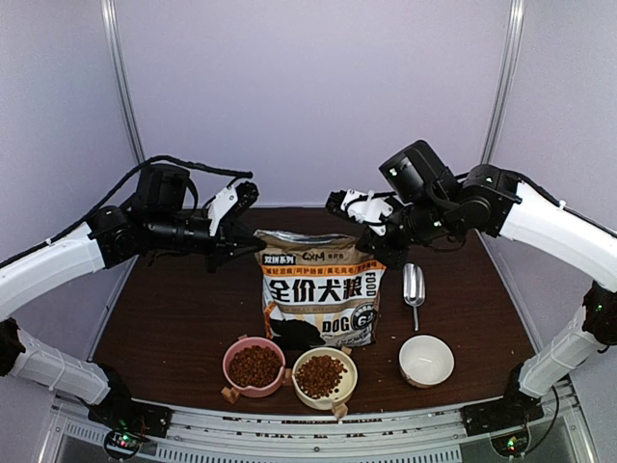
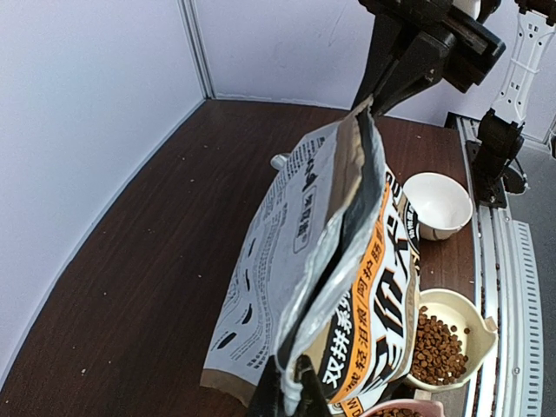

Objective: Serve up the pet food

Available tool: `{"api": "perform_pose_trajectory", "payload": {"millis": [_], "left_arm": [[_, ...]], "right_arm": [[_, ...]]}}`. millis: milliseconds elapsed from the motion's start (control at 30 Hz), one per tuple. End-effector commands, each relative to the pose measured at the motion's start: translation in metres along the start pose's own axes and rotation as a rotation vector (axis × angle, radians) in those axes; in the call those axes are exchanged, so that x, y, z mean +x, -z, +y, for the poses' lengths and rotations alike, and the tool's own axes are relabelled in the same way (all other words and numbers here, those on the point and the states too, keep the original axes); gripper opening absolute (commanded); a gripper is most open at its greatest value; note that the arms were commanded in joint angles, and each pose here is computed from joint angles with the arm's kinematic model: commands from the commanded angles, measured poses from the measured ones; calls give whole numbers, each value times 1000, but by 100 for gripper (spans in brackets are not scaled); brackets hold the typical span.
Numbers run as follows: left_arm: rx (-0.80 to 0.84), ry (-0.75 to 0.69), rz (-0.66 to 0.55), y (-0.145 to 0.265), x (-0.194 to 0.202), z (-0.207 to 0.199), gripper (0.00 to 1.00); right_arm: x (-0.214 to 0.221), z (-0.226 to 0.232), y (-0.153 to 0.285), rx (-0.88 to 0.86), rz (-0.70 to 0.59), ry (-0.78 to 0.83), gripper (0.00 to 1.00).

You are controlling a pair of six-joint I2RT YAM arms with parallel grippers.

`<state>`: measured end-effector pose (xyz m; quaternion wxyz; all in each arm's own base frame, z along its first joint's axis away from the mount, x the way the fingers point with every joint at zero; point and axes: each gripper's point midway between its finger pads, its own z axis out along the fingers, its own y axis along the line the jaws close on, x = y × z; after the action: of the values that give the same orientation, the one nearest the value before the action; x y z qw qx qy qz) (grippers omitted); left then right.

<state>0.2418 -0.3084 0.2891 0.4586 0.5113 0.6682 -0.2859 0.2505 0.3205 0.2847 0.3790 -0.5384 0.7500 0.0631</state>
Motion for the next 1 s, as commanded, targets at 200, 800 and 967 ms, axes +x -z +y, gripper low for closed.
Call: {"api": "perform_pose_trajectory", "payload": {"millis": [200, 800, 967], "left_arm": [[-16, -10, -5, 5, -4, 3, 19], [-56, -19, -25, 13, -9, 7, 59], [-76, -16, -65, 21, -17, 7, 73]], "right_arm": [[-14, 12, -3, -35, -27, 3, 14], [-20, 12, -15, 17, 0, 43, 0], [-25, 14, -9, 0, -38, 26, 0]]}}
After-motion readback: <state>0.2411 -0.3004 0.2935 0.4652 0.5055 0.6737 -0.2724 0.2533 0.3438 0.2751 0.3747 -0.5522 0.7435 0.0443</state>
